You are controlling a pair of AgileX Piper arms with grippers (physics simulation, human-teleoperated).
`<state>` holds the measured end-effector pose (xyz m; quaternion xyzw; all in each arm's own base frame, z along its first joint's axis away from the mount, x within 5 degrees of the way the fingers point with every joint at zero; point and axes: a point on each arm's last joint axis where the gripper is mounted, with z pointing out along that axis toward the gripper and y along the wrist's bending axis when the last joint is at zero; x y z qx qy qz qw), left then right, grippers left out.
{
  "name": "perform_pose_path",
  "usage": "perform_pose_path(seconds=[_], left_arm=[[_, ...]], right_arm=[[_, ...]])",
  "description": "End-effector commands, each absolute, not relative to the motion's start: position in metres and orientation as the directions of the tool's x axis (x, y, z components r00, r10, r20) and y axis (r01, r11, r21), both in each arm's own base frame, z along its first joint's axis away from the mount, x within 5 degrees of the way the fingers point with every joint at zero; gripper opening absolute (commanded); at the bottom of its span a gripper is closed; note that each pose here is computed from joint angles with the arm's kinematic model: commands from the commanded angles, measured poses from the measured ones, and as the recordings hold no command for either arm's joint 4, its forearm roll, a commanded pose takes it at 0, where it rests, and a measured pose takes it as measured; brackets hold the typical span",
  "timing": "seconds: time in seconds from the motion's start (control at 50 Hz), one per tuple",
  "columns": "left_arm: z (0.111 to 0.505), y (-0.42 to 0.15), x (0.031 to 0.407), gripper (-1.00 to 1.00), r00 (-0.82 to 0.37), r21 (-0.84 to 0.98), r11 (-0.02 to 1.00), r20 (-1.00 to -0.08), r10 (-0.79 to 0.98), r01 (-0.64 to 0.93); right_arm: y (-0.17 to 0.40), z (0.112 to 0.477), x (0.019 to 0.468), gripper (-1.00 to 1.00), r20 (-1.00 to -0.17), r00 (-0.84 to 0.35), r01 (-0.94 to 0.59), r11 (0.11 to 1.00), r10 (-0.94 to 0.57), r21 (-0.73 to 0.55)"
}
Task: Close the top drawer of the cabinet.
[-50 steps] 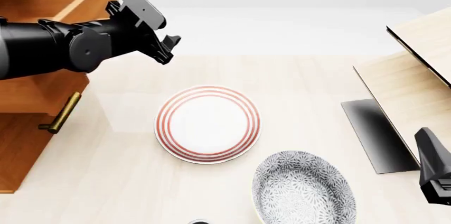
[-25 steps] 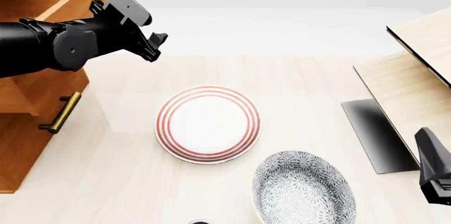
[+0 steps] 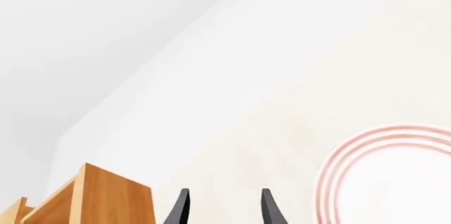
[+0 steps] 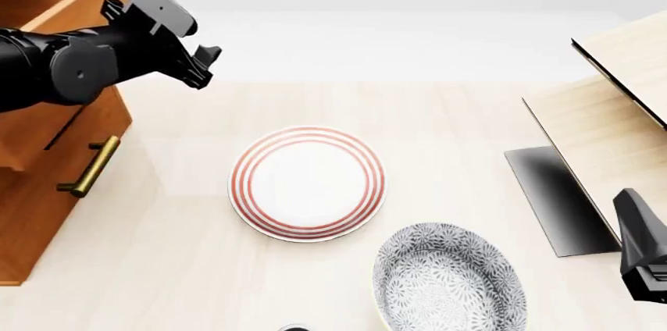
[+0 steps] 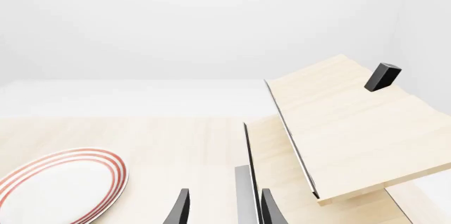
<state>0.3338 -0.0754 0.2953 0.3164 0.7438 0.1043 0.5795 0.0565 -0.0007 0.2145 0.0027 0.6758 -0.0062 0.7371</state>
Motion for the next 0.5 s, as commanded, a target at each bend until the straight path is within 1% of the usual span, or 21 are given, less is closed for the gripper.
perform_pose_path(seconds=[0.02, 0.5], left_arm=[[0.293, -0.059, 0.331, 1.00, -0.163, 0.508, 0.803, -0.804, 0.572, 0.312], [0.292, -0.040, 0.324, 1.00, -0.193, 0.506, 0.820, -0.805, 0.561, 0.268]], right_arm=[[-0.001, 0.215, 0.056, 1.00, -0.996, 0.087, 0.013, 1.000, -0.005, -0.004], [-0.001, 0.215, 0.056, 1.00, -0.996, 0.086, 0.013, 1.000, -0.005, -0.004]])
